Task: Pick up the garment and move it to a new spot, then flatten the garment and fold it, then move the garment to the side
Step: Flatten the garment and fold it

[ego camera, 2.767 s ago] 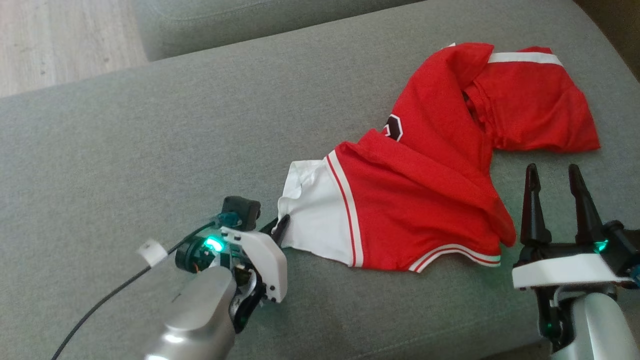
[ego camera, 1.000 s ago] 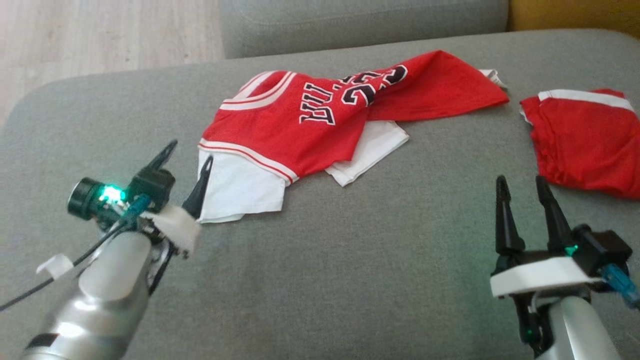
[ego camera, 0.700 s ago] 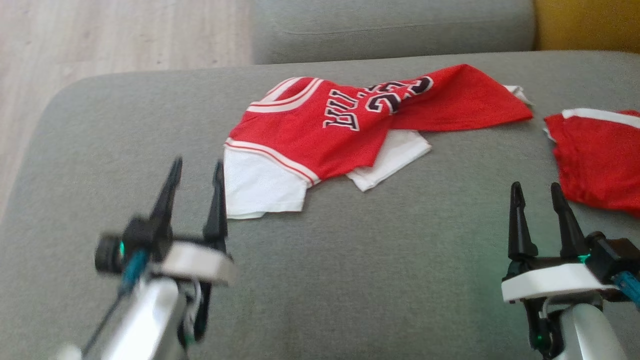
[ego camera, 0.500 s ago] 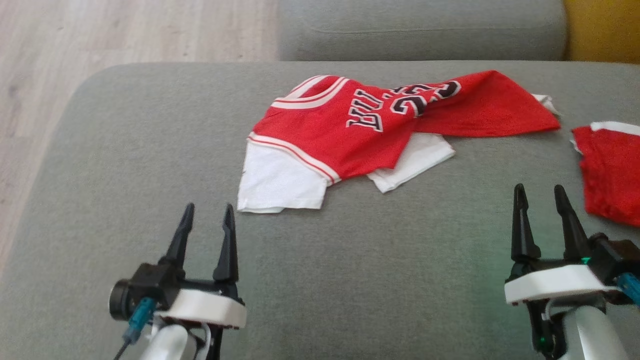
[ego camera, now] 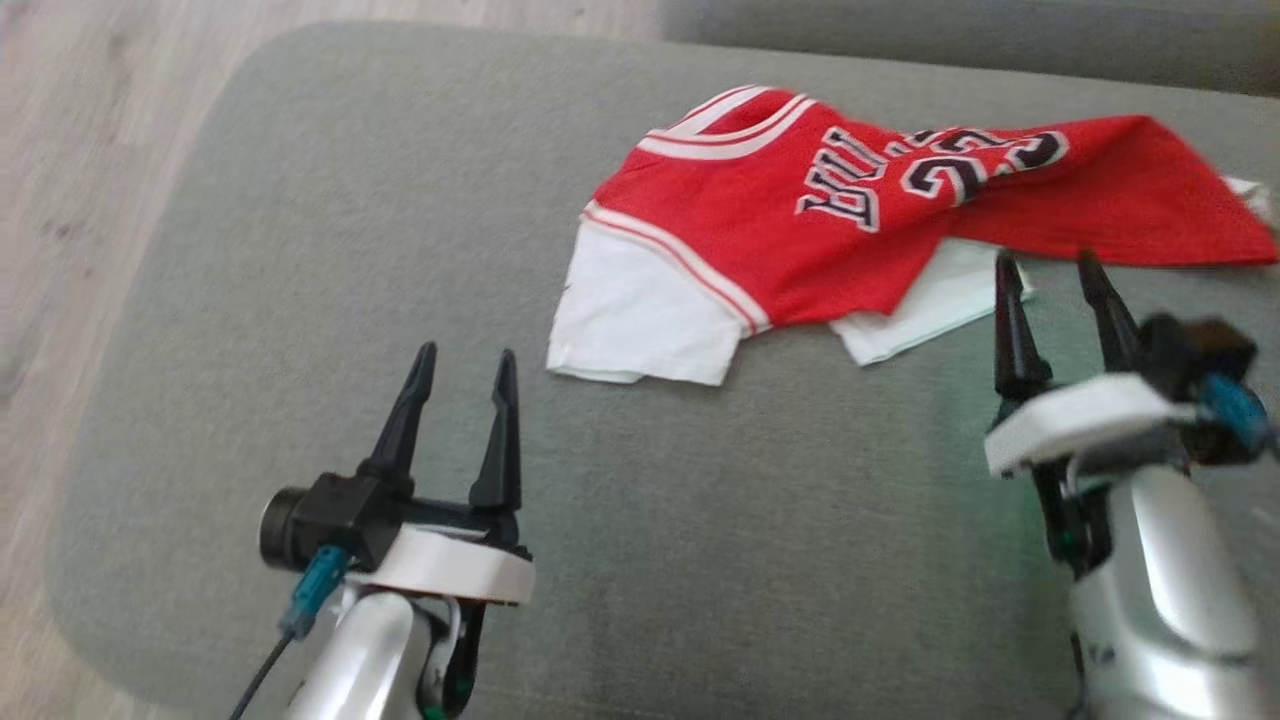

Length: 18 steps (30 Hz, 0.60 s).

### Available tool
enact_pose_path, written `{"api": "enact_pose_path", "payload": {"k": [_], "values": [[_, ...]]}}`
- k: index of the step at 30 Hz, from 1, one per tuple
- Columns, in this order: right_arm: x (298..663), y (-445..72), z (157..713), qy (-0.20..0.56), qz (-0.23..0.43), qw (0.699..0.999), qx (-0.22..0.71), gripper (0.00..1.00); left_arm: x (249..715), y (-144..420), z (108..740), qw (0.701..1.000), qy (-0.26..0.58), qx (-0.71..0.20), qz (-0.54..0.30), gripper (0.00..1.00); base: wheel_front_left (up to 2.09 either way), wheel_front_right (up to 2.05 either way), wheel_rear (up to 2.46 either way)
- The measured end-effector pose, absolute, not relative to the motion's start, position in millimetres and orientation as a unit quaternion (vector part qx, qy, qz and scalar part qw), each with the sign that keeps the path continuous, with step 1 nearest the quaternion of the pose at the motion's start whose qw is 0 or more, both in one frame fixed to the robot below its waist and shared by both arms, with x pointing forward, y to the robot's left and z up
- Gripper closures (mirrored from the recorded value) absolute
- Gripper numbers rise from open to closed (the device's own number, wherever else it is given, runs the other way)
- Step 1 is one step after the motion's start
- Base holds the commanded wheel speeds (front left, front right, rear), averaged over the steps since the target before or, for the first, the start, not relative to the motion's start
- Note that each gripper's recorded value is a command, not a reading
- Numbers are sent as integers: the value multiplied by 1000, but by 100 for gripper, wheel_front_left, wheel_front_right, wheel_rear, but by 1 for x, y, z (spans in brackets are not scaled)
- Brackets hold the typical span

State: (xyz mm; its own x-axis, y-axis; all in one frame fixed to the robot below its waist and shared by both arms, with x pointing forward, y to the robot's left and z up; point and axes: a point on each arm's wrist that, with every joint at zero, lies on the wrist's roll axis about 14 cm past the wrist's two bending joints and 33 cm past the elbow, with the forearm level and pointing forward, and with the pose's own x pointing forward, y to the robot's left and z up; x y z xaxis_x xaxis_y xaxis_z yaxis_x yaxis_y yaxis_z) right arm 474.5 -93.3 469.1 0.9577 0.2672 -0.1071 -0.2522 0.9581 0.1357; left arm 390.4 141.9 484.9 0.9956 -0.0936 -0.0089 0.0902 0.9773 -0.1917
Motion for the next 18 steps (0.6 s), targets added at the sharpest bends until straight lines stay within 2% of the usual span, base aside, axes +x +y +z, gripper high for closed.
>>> {"api": "enact_pose_path", "payload": {"k": [7, 17, 18], "values": [[497, -65, 402, 197, 142, 966, 83, 0, 386, 160, 470, 995, 29, -98, -15, 0, 0, 0, 0], [525, -41, 375, 241, 153, 955, 83, 0, 385, 178, 455, 995, 50, -89, 10, 0, 0, 0, 0], [525, -40, 372, 244, 153, 954, 83, 13, 385, 178, 456, 995, 50, -88, 10, 0, 0, 0, 0]]}}
